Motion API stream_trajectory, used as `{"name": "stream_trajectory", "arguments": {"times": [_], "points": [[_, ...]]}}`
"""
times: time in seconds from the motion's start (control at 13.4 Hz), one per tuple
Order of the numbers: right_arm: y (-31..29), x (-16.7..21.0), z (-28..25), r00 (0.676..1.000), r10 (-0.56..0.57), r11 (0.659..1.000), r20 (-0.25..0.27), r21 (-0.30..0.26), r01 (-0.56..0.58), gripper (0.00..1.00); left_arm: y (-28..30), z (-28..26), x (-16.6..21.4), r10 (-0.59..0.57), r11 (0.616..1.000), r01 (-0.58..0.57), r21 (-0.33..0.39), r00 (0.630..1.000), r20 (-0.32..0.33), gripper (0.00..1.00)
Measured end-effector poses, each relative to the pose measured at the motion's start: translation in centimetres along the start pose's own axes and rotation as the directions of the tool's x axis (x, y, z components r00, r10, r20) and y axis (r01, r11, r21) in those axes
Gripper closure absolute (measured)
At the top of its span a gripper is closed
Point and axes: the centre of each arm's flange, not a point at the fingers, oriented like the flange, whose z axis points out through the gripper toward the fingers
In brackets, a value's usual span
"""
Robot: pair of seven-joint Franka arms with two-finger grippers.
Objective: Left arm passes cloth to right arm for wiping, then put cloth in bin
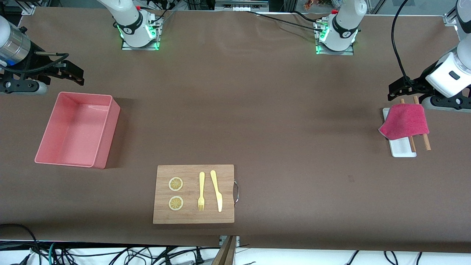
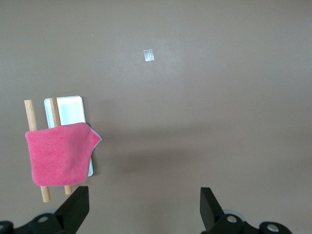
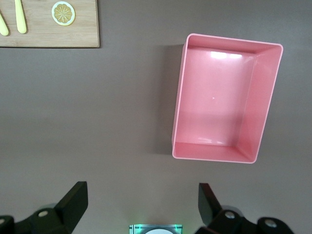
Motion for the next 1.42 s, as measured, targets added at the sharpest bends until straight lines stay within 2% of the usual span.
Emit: {"name": "stream_trajectory", "arguments": {"times": [0.37,0.67,0.9,1.05,1.2,1.42], "points": [[0.1,0.0,0.0,1.000,0.002,1.000,0.000,0.000,-0.002,0.00,0.0,0.2,-0.2,0.000,1.000,0.000,-0.001,1.000,0.016,0.00],[0.1,0.0,0.0,1.000,0.002,1.000,-0.001,0.000,-0.002,0.00,0.9,1.1,-1.4,0.015,1.000,-0.014,-0.005,0.992,0.128,0.00],[0.0,0.0,0.0,1.000,0.001,1.000,-0.002,0.000,-0.001,0.00,1.3,2.5,-2.7,0.022,1.000,-0.024,0.006,0.970,0.241,0.00],[0.0,0.0,-0.1,1.000,0.001,1.000,-0.002,0.000,-0.001,0.00,1.7,5.3,-3.2,0.032,0.997,-0.054,0.061,0.948,0.316,0.00],[0.0,0.0,-0.1,1.000,0.001,1.000,-0.003,0.000,-0.001,0.00,2.9,9.9,-3.6,0.060,0.972,-0.148,0.182,0.907,0.417,0.00],[0.0,0.0,-0.1,1.000,0.000,1.000,-0.003,0.000,0.000,0.00,7.1,18.1,-5.0,0.130,0.868,-0.369,0.331,0.814,0.567,0.00]]}}
